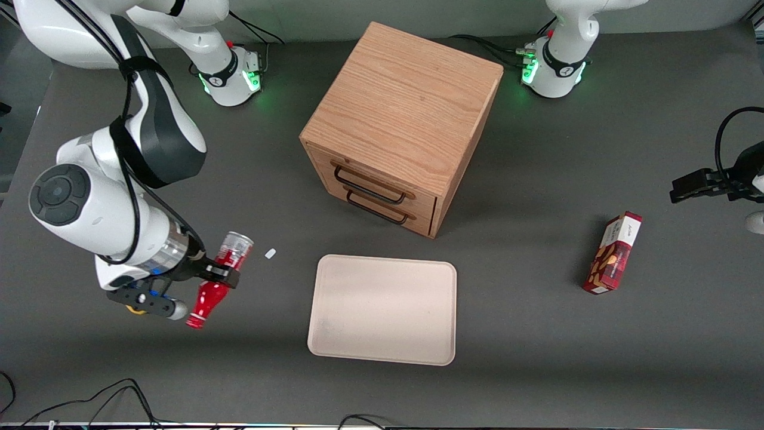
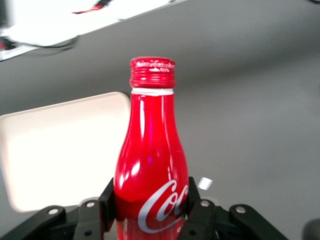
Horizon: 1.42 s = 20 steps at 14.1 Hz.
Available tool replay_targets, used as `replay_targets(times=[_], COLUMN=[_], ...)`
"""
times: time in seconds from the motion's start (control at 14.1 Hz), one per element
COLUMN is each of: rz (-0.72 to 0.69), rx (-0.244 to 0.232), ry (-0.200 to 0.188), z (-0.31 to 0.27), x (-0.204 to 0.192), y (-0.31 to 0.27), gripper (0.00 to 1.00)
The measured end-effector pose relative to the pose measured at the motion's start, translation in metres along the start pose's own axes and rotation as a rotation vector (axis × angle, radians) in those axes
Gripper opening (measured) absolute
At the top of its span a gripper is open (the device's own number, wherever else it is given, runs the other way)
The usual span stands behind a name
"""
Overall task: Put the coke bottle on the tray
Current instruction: 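Carry the upright bottle over the cream tray with the right gripper, then lower the bottle onto the tray and open the right gripper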
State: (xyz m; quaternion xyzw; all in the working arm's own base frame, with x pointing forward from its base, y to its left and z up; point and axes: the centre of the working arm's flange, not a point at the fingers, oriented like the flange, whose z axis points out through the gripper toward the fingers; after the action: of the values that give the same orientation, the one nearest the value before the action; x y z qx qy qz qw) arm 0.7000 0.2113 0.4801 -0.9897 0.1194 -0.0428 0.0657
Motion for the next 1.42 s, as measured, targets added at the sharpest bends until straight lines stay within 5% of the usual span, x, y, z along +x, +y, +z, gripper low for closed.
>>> replay_targets(times=[0.21,0.57,0.78,1.27,1.42], rz=[-0.106,-0.153,-0.165,-0.157,-0.150], rx=[0.079,0.096,0.054,0.050,0.061], ry=[-0.022,-0.094,-0.037,-0.017,-0.002], z=[0.053,0.185,0.251,0.301,0.301], x=[0.005,-0.012,-0.018,-0.021,-0.020], y=[-0.038,-0.070,-0.073,-0.063,-0.064], gripper=[0.56,0.56,0.56,0.56,0.68])
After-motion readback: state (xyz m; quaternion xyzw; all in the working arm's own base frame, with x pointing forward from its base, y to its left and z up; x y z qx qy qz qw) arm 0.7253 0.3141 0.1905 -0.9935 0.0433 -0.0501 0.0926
